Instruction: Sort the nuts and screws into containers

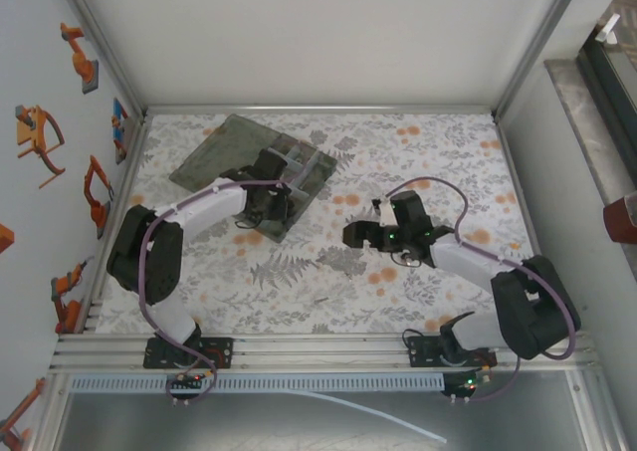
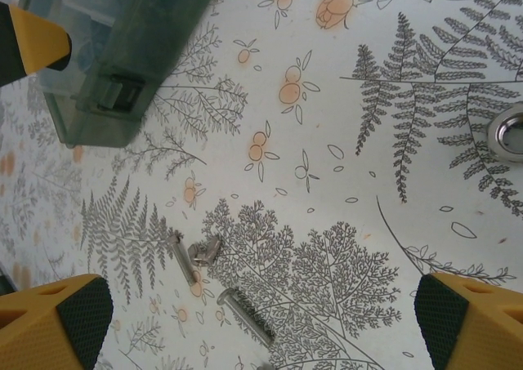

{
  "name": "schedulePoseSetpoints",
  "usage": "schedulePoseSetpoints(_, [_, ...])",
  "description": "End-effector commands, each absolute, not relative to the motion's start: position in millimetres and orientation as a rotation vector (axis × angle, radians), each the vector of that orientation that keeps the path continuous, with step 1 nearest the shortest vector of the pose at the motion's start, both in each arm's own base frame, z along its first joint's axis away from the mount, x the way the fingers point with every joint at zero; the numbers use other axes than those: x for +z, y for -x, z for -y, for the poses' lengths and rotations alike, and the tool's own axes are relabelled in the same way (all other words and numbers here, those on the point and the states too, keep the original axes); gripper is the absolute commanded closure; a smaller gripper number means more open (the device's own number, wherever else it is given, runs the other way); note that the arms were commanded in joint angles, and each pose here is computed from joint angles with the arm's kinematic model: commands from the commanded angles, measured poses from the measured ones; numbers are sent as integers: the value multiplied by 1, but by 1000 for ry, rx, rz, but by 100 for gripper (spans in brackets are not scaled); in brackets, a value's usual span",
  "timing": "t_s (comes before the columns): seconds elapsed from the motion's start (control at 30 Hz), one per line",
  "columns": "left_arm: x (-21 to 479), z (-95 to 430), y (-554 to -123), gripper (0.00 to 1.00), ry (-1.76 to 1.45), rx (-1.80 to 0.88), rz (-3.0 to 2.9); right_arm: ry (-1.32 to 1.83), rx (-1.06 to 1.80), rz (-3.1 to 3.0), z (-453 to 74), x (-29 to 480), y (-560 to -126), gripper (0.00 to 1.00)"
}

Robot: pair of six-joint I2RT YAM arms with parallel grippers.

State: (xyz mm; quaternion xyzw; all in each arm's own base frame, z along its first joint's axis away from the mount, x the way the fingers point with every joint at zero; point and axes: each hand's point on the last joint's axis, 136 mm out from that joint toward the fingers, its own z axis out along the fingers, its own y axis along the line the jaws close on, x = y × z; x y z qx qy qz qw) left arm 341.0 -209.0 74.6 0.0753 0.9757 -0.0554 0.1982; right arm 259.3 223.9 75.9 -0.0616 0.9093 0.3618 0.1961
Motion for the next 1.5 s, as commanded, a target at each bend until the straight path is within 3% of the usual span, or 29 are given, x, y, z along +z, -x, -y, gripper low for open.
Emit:
schedulePoseSetpoints(0.0, [61,185,-343,77,-132,-63,-2756,178,1002,-2524,-230,87,-271,3])
schedulePoseSetpoints(0.2, [113,215,-344,77,-237,-358,-2574,193,1007,-2531,-235,85,-275,3])
schedulePoseSetpoints(0.33, [134,195,-348,77,-144,-271,-2529,205,1023,-2530,-239,85,-275,3])
schedulePoseSetpoints(0.53, [92,164,-348,78,-56,-48,-2714,217,1028,-2516,-240,87,-273,4])
schedulePoseSetpoints(0.83, [68,153,-355,77,18,70,-2734,211,923,-2568,-223,79,-256,4])
schedulePoseSetpoints(1.17, [69,155,-355,59,-17,93,-2722,192,870,-2569,-209,75,-242,4])
schedulePoseSetpoints(1.33, [102,201,-328,50,-331,-48,-2609,171,856,-2595,-201,68,-230,4])
schedulePoseSetpoints(1.47, [87,249,-267,51,-772,-326,-2627,157,871,-2648,-194,52,-211,4])
